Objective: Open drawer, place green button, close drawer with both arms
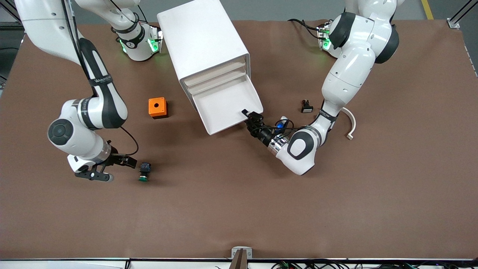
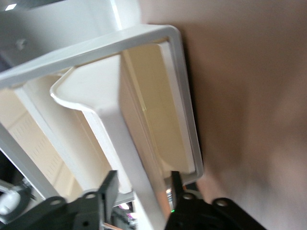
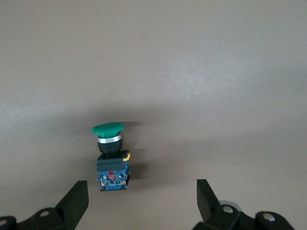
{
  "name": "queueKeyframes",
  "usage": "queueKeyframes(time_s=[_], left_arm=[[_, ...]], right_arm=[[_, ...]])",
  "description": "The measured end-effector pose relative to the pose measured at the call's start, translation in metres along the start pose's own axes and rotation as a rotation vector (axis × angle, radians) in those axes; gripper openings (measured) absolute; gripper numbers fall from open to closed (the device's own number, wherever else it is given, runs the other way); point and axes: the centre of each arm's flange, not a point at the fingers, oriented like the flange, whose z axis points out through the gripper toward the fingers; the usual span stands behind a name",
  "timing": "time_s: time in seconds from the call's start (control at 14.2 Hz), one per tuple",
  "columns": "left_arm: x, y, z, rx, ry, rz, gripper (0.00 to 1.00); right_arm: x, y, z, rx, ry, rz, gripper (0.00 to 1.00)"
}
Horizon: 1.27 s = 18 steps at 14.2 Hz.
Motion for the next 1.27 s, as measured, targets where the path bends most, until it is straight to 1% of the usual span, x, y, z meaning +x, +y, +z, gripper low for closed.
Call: queueKeyframes(time_s=[0.07,0.14,0.28,0.35,0.42,0.64,0.71,0.78,0.92,0.99,1.06,1.13,1.27], left_arm=[[-0.002,-0.002,-0.007,-0.007,-0.008,0.086,0.67],[-0.005,-0.004,-0.013,-0.014,-0.014,0.172,0.79],[-0.013,-0.013,-0.021,-0.027,-0.016,0.344,0.97],[-0.017,-0.018,-0.023,-0.035,-0.011,0.424,0.99],[-0.025,-0.026,-0.032,-0.056,-0.001,0.557,0.99],[-0.029,-0.03,-0.056,-0.111,0.028,0.795,0.99],[-0.03,-0.031,-0.064,-0.13,0.047,0.867,0.99],[-0.032,-0.034,-0.071,-0.15,0.081,0.929,0.99],[-0.041,-0.047,-0.081,-0.191,0.174,1.051,0.99],[-0.048,-0.057,-0.086,-0.218,0.236,1.114,1.0],[-0.057,-0.068,-0.09,-0.257,0.302,1.164,1.0],[-0.066,-0.08,-0.093,-0.3,0.365,1.203,1.0],[-0.082,-0.101,-0.099,-0.363,0.452,1.274,1.0]], right_arm=[[-0.003,-0.007,0.01,0.001,0.002,0.007,1.0],[-0.006,-0.015,0.019,0.003,0.006,0.011,1.0],[-0.009,-0.026,0.033,0.007,0.017,0.01,1.0],[-0.01,-0.029,0.039,0.007,0.016,0.007,1.0],[-0.012,-0.03,0.048,0.004,0.008,0.006,0.99],[-0.015,-0.034,0.059,0.003,0.006,0.019,0.99],[-0.017,-0.036,0.063,0.003,0.004,0.02,0.96],[-0.018,-0.037,0.068,0.002,0.001,0.02,0.95],[-0.02,-0.037,0.077,-0.001,-0.007,0.023,0.81],[-0.021,-0.037,0.079,-0.003,-0.01,0.023,0.8],[-0.021,-0.037,0.08,-0.003,-0.012,0.023,0.73],[-0.021,-0.037,0.081,-0.003,-0.013,0.023,0.61],[-0.021,-0.037,0.08,-0.005,-0.017,0.025,0.41]])
